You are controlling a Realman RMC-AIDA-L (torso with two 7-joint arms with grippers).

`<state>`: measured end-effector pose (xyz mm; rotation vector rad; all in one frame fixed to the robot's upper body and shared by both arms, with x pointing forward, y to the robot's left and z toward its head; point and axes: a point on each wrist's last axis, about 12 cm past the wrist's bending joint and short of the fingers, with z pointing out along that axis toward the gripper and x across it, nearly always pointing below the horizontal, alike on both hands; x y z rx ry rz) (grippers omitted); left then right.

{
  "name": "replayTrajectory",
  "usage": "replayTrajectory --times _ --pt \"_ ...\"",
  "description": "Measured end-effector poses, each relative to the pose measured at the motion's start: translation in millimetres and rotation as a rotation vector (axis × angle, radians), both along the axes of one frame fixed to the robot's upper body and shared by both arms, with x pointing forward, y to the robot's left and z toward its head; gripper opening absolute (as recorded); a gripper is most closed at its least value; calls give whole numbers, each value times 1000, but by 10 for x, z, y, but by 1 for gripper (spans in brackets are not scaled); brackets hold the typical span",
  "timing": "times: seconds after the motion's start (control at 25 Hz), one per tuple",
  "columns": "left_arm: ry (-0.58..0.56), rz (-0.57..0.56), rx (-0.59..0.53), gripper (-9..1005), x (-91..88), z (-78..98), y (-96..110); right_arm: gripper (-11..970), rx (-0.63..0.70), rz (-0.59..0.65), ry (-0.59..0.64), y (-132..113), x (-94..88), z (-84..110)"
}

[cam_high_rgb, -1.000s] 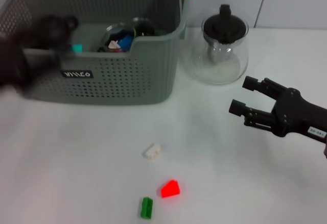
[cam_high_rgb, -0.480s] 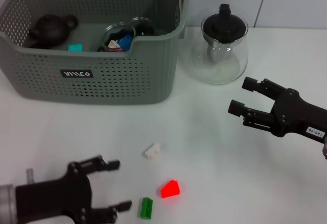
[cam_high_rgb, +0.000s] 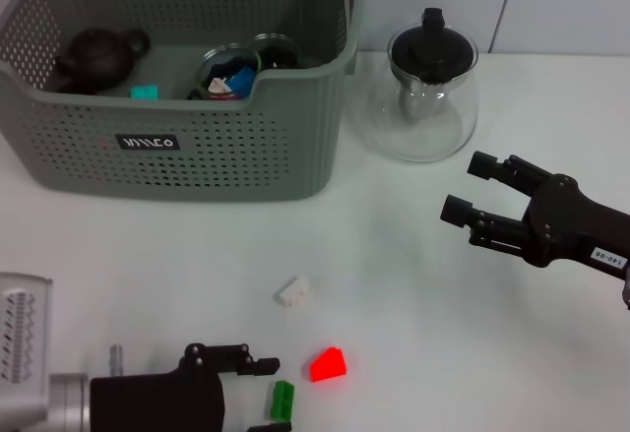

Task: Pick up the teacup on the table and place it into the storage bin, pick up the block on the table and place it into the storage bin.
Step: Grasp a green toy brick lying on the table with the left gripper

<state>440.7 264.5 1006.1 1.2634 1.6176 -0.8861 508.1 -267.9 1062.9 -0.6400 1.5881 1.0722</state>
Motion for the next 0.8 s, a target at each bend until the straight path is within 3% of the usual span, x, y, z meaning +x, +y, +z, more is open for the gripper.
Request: replayTrajectory --times 0.24,0.8 --pt "-48 -10 26 619 4 -52 -39 944 0 0 0 1 1 1" --pt "-39 -18 53 626 73 -103 -134 944 -1 -2 1 -10 -1 0"
